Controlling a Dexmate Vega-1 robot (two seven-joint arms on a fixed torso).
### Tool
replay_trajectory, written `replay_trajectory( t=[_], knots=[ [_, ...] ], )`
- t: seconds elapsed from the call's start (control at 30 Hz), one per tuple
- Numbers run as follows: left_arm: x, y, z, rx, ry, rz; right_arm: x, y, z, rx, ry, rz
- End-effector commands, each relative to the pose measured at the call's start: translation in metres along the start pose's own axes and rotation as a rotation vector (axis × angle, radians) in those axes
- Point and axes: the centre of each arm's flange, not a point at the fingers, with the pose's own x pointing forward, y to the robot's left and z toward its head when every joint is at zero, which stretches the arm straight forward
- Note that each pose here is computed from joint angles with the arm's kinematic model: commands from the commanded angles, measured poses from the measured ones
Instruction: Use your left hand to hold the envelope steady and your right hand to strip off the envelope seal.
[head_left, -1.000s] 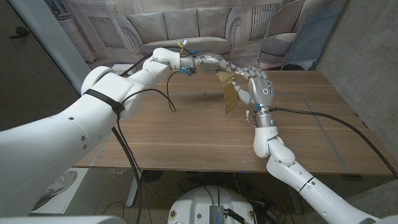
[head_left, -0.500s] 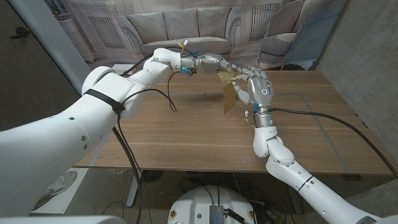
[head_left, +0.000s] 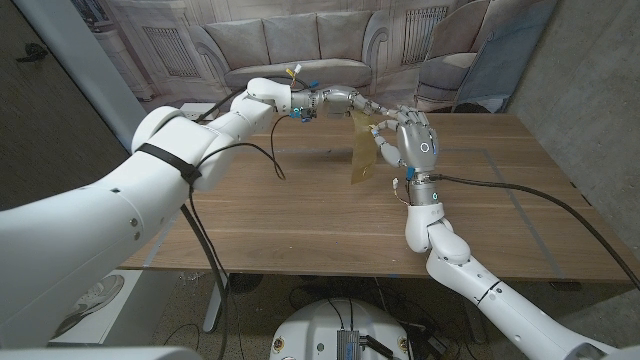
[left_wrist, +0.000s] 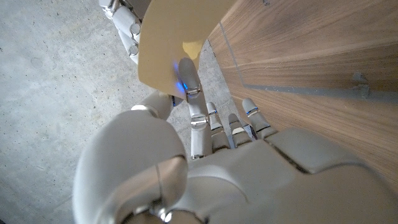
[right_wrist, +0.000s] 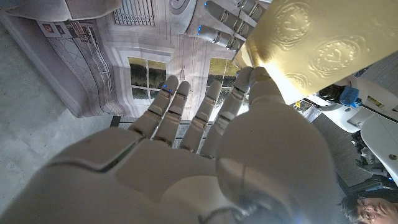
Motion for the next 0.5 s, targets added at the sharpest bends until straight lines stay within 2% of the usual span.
replay_trajectory(
  t=[0.03,0.1,0.13,0.27,0.33,0.5],
  knots=[
    [-0.002,0.001,-0.008,-0.021,0.017,0.027,0.001,0.0,0.003,-0.008,0.006,-0.064],
    [-0.004,0.001,-0.007,0.0,0.019,0.023,0.001,0.0,0.003,-0.016,0.005,-0.051],
    [-0.004,0.001,-0.008,-0.011,0.014,0.023,-0.001,0.001,0.002,0.0,0.011,-0.083],
    [-0.008,0.001,-0.011,0.008,0.031,0.016,-0.002,0.001,0.001,-0.011,0.023,-0.099],
    [-0.009,0.001,-0.013,-0.004,0.027,0.021,-0.001,0.001,0.0,-0.014,0.016,-0.08],
    [-0.012,0.002,-0.013,-0.005,0.016,0.023,-0.002,0.001,0.0,-0.02,0.029,-0.091]
  ],
)
